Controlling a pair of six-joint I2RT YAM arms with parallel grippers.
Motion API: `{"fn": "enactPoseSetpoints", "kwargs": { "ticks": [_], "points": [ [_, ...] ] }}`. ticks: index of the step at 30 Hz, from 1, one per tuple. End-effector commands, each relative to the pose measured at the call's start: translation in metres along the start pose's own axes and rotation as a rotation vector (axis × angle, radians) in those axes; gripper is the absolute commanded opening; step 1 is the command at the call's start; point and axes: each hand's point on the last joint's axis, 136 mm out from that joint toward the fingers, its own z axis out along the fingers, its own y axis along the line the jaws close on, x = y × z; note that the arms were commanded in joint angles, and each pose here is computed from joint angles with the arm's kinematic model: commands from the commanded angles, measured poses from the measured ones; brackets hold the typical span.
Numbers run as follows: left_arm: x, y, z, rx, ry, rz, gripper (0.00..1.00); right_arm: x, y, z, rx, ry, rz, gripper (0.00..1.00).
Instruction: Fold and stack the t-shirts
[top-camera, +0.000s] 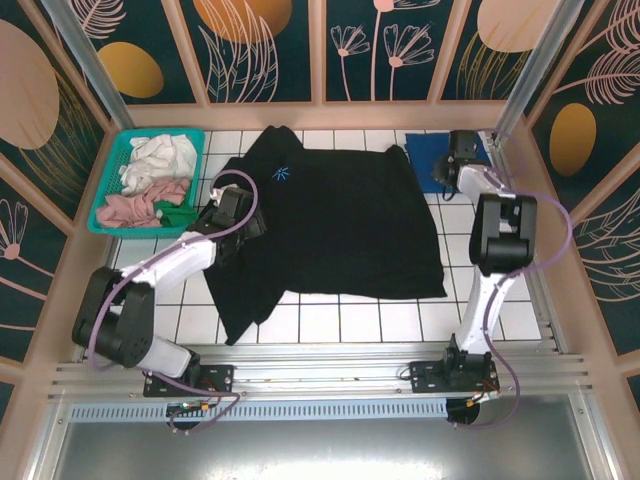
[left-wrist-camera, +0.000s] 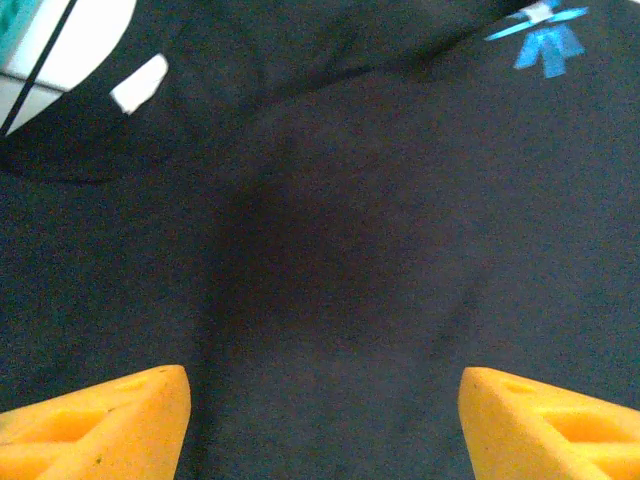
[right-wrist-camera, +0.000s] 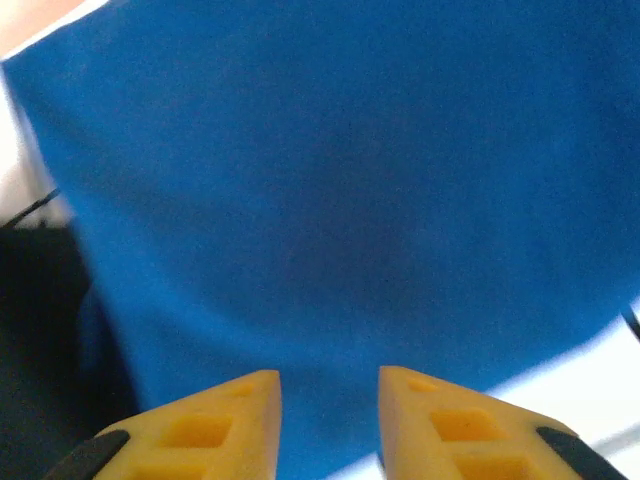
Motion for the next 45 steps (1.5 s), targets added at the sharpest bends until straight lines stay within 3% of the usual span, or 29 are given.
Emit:
{"fn": "enactPoseSetpoints", "kwargs": {
  "ticks": [1,12,23,28,33,38,41,45],
  "points": [
    [0.018,0.008,0.015,-0.016,0.049,0.004,0.71,-0.013,-0.025,0.023,0.094,0.041,0.016,0.3],
    [0.131,0.056,0.011,-0.009,0.261,-0.174,0.63,-0.009,-0.102,0.055,0.157,0.124,0.192,0.27],
    [0.141,0.029,-0.031,0.145,0.286,-0.18,0.61,-0.038,-0.059,0.015,0.02,0.062,0.193,0.32],
    [0.08,0.021,-0.046,0.076,0.147,-0.081,0.78,-0.041,-0.033,-0.027,0.042,-0.011,0.13,0.36],
    [-0.008,-0.018,-0.029,0.047,0.033,0.011,0.8,-0.015,0.027,-0.059,-0.036,-0.067,0.029,0.39],
    [-0.096,-0.062,0.045,0.047,-0.022,0.042,0.74,0.031,0.087,-0.043,-0.194,-0.004,-0.038,0.39],
    [-0.121,-0.073,0.099,0.022,0.005,0.051,0.7,0.047,0.108,-0.023,-0.246,0.041,-0.061,0.39],
    [-0.128,-0.065,0.156,-0.025,0.036,0.049,0.7,0.06,0.129,0.005,-0.262,0.092,-0.116,0.38]
  ]
}}
